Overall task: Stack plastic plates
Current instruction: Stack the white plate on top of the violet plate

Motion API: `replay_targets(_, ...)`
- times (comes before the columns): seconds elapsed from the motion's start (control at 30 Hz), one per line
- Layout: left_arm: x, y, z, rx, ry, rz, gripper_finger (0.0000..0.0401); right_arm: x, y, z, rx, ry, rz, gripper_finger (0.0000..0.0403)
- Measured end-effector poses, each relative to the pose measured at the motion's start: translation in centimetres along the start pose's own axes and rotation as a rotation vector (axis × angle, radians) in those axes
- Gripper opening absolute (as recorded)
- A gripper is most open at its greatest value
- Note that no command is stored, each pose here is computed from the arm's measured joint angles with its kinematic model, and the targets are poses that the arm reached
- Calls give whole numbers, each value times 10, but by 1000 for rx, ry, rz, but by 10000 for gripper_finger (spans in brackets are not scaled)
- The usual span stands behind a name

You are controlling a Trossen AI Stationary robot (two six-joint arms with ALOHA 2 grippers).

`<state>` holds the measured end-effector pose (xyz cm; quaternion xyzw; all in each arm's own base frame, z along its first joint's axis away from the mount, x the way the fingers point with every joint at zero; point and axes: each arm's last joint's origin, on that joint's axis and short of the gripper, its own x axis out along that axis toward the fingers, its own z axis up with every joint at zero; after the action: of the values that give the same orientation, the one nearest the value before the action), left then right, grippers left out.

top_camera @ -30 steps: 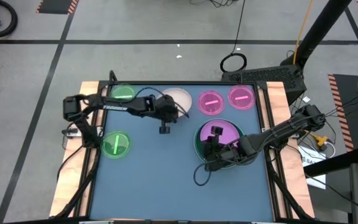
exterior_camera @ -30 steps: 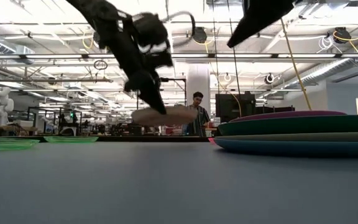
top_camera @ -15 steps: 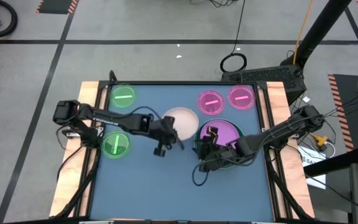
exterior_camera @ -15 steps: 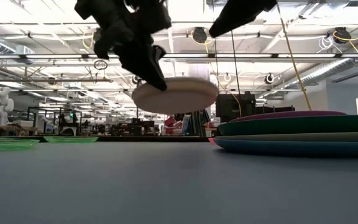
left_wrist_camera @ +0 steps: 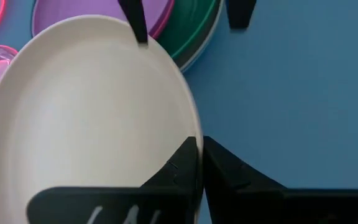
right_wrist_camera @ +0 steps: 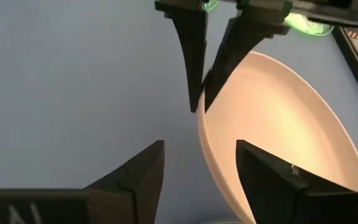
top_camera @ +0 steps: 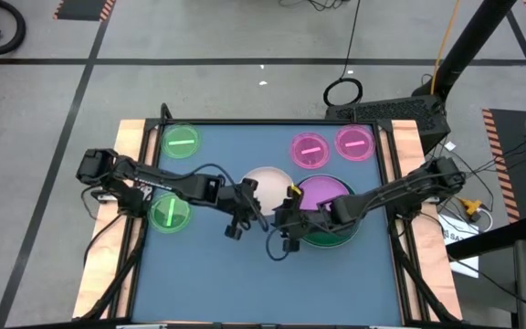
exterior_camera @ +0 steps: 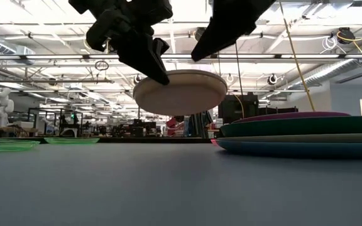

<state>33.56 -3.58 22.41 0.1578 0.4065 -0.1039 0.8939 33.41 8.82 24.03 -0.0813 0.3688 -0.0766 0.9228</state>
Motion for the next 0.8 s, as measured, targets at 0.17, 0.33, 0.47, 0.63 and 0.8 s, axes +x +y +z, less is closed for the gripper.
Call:
replay_targets(0.17,0,0,0,2,1,0,21,12,-6,-3,-4,34,-1,191)
replay_targets(0.33,0,0,0,8,0,0,22,20,-11,-6,2,61,-18,190)
replay_targets(0.47,0,0,0,12,1,0,22,23,-12,-7,3,72,-24,190)
replay_targets(0.63,0,0,0,16,0,1,23,23,-14,-7,7,72,-28,189)
replay_targets(0.8,0,-1,1,19,-10,-26,23,24,-16,-7,11,74,-30,189)
